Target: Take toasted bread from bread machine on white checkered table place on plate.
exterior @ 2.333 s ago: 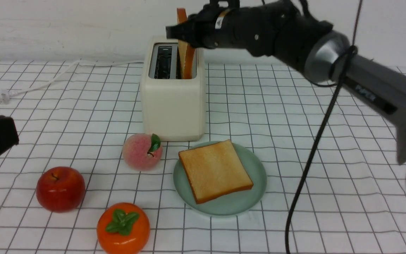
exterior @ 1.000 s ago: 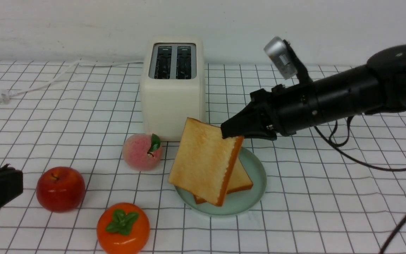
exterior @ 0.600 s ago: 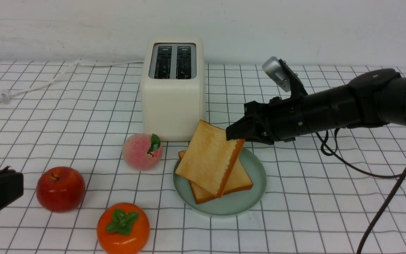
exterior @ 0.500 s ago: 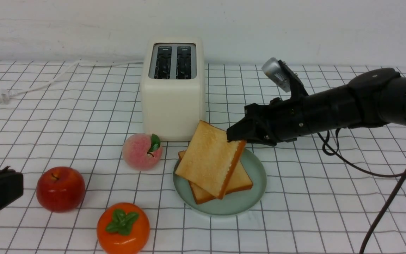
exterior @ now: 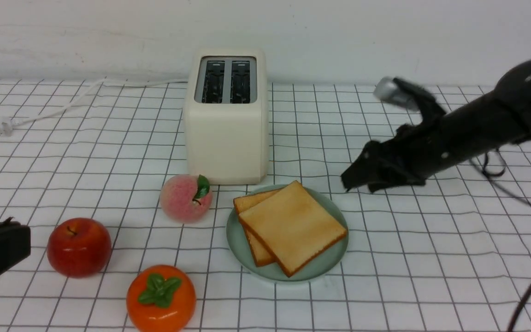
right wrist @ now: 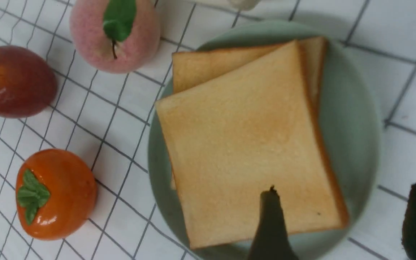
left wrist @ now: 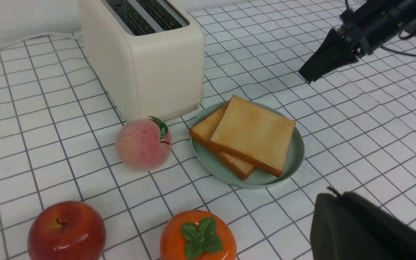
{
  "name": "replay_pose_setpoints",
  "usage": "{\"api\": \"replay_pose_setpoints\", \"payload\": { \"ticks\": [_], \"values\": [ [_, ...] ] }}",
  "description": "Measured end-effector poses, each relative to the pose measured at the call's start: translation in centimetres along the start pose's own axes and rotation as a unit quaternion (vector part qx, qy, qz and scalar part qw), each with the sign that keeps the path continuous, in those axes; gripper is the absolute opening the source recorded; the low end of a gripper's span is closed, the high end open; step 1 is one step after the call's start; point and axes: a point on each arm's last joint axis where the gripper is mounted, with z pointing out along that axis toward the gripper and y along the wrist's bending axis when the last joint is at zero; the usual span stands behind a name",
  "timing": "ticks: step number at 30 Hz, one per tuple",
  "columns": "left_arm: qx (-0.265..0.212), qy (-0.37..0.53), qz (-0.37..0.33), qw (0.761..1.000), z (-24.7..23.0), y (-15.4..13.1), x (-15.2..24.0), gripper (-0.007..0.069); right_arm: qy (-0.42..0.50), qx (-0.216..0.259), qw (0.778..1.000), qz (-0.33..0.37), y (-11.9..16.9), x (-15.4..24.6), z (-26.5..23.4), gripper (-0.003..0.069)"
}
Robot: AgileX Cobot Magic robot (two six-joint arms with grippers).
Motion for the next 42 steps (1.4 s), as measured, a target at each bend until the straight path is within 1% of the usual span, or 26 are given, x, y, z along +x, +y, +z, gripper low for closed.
{"api": "replay_pose_setpoints", "payload": {
  "ticks": [2, 3, 5, 6, 7, 8, 11, 14, 15, 16, 17, 20, 22, 23, 24, 28, 31, 32, 34, 37, 39, 40, 42],
  "values": [
    [0.000, -0.010, -0.004, 1.000, 0.0, 0.0, -0.2, -0.0013, -0.003, 0.009, 1.000, -0.019, 1.7, -0.6, -2.9, 0.0421],
    [0.000, -0.014, -0.004, 1.000, 0.0, 0.0, -0.2, -0.0013, -0.004, 0.010, 1.000, -0.022, 1.9, -0.6, -3.2, 0.0417],
    [-0.001, -0.040, -0.009, 0.999, 0.0, 0.0, -0.7, -0.0013, 0.002, 0.027, 0.999, -0.044, 4.4, -0.3, -7.2, 0.0337],
    [-0.001, -0.042, -0.008, 0.999, 0.0, 0.0, -0.8, -0.0013, 0.000, 0.031, 0.998, -0.048, 4.8, -0.3, -7.8, 0.0329],
    [-0.003, -0.057, -0.006, 0.998, -0.1, 0.1, -1.0, -0.0013, 0.005, 0.042, 0.997, -0.063, 6.1, 0.4, -10.0, 0.0271],
    [-0.005, -0.064, -0.005, 0.998, -0.1, 0.1, -1.2, -0.0013, 0.005, 0.050, 0.996, -0.072, 6.8, 0.9, -11.3, 0.0236],
    [-0.011, -0.088, -0.011, 0.996, -0.3, 0.3, -1.2, -0.0013, -0.008, 0.074, 0.991, -0.111, 9.7, 3.5, -16.1, 0.0095],
    [-0.014, -0.116, -0.023, 0.993, -0.8, 0.4, -0.2, -0.0013, -0.028, 0.091, 0.988, -0.125, 11.4, 6.4, -19.0, 0.0011],
    [-0.014, -0.128, -0.027, 0.991, -1.0, 0.5, 0.4, -0.0013, -0.033, 0.096, 0.987, -0.126, 11.8, 7.3, -19.8, -0.0001],
    [-0.013, -0.137, -0.032, 0.990, -1.1, 0.6, 1.0, -0.0013, -0.040, 0.104, 0.985, -0.128, 12.2, 8.6, -20.6, -0.0007],
    [-0.013, -0.139, -0.033, 0.990, -1.1, 0.6, 1.1, -0.0013, -0.041, 0.106, 0.985, -0.129, 12.2, 8.9, -20.7, -0.0008],
    [-0.006, -0.170, -0.061, 0.984, -1.4, 0.9, 3.8, -0.0013, -0.051, 0.142, 0.979, -0.135, 12.5, 13.5, -22.3, -0.0007],
    [-0.001, -0.186, -0.076, 0.980, -1.3, 1.0, 5.5, -0.0013, -0.059, 0.165, 0.976, -0.126, 12.3, 16.5, -22.9, -0.0006],
    [0.000, -0.190, -0.077, 0.979, -1.3, 1.1, 5.8, -0.0013, -0.065, 0.170, 0.975, -0.126, 12.3, 17.0, -23.2, -0.0006],
    [0.003, -0.204, -0.082, 0.976, -1.1, 1.2, 6.9, -0.0013, -0.081, 0.184, 0.973, -0.112, 12.0, 19.4, -23.3, -0.0004],
    [0.004, -0.213, -0.087, 0.973, 0.1, 1.5, 9.2, -0.0013, -0.177, 0.208, 0.959, -0.079, 10.9, 23.5, -23.1, -0.0002],
    [0.000, -0.195, -0.088, 0.977, 1.0, 1.8, 10.6, -0.0013, -0.252, 0.215, 0.942, -0.045, 9.5, 25.3, -21.9, -0.0001],
    [0.000, -0.194, -0.089, 0.977, 1.0, 1.8, 10.7, -0.0013, -0.253, 0.215, 0.942, -0.045, 9.3, 25.3, -21.8, -0.0001],
    [-0.002, -0.184, -0.089, 0.979, 1.5, 1.9, 11.4, -0.0013, -0.287, 0.219, 0.932, -0.028, 8.1, 25.5, -20.6, 0.0000],
    [-0.005, -0.170, -0.090, 0.981, 1.7, 1.9, 12.0, -0.0013, -0.324, 0.220, 0.919, -0.028, 6.9, 25.3, -19.2, 0.0001],
    [-0.006, -0.165, -0.090, 0.982, 1.8, 1.9, 12.1, -0.0013, -0.343, 0.218, 0.913, -0.031, 6.6, 25.2, -18.9, 0.0003],
    [-0.007, -0.155, -0.091, 0.984, 1.8, 2.0, 12.3, -0.0013, -0.365, 0.217, 0.905, -0.035, 6.1, 25.1, -18.4, 0.0003],
    [-0.009, -0.146, -0.091, 0.985, 1.9, 2.0, 12.4, -0.0013, -0.378, 0.216, 0.899, -0.037, 5.6, 25.2, -17.9, 0.0003]
  ]
}}
